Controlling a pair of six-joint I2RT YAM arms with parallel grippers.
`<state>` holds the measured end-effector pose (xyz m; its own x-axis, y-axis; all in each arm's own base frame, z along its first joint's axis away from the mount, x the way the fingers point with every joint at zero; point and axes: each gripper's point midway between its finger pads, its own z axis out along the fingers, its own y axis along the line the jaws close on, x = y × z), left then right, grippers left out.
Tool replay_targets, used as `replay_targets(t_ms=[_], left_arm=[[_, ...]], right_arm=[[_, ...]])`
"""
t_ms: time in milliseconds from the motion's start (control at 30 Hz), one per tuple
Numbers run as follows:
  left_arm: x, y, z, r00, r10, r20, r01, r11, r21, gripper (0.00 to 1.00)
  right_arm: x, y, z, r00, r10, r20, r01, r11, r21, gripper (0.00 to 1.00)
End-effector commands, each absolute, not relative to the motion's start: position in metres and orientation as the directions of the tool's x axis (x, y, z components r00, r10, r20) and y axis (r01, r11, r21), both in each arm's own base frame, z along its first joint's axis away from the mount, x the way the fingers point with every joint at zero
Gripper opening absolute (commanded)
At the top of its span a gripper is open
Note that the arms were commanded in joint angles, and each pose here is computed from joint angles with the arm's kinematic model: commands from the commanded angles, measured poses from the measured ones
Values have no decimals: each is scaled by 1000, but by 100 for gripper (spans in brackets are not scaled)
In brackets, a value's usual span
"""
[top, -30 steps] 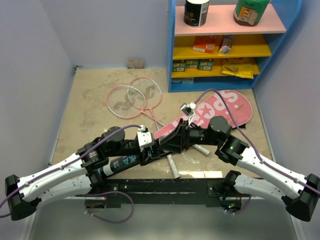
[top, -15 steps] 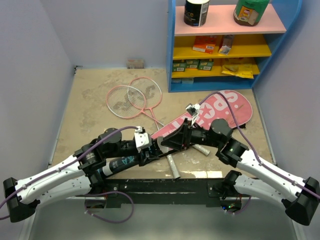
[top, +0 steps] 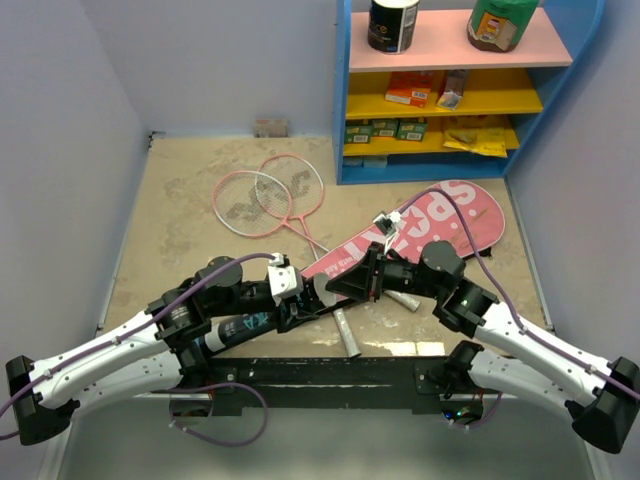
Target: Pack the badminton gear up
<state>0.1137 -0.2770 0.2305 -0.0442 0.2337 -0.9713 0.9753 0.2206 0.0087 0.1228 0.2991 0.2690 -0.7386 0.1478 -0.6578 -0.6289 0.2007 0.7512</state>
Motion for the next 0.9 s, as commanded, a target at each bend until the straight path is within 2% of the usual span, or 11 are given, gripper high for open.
replay_targets(t_ms=[0,33,133,267,367,500,533,567,667,767,867], left_arm=[[112,-289,281,31,68,-997,979,198,44,0],[112,-289,281,31,66,-997,979,198,44,0],[114,-288,281,28,70,-997,977,211,42,0],[130,-285,274,18,103,-995,956,290,47,0],[145,-278,272,14,128,-992,924,378,62,0],[166,-264,273,12,159,-987,862,498,91,0],[171,-261,273,9,172,-985,847,523,99,0],[177,-256,276,6,185,-983,826,554,109,0],[194,-242,276,-8,236,-972,771,621,144,0],[218,-220,263,-47,301,-952,700,690,184,0],[248,-192,252,-107,333,-937,610,766,203,0]], right_arm=[[127,309,248,-761,61,-646,-606,289,741,21],[126,312,255,-755,56,-654,-617,280,736,16],[122,324,253,-747,10,-665,-635,284,718,11],[102,340,239,-744,-87,-663,-658,268,703,7],[96,340,223,-758,-131,-639,-643,314,699,7],[106,326,220,-753,-112,-648,-628,415,658,7],[115,320,229,-742,-62,-668,-616,457,642,7],[119,310,223,-750,-59,-659,-589,512,625,8],[151,271,226,-724,57,-688,-451,715,534,27],[180,223,248,-638,226,-736,-256,839,481,32],[185,196,285,-550,346,-760,-197,831,520,33]])
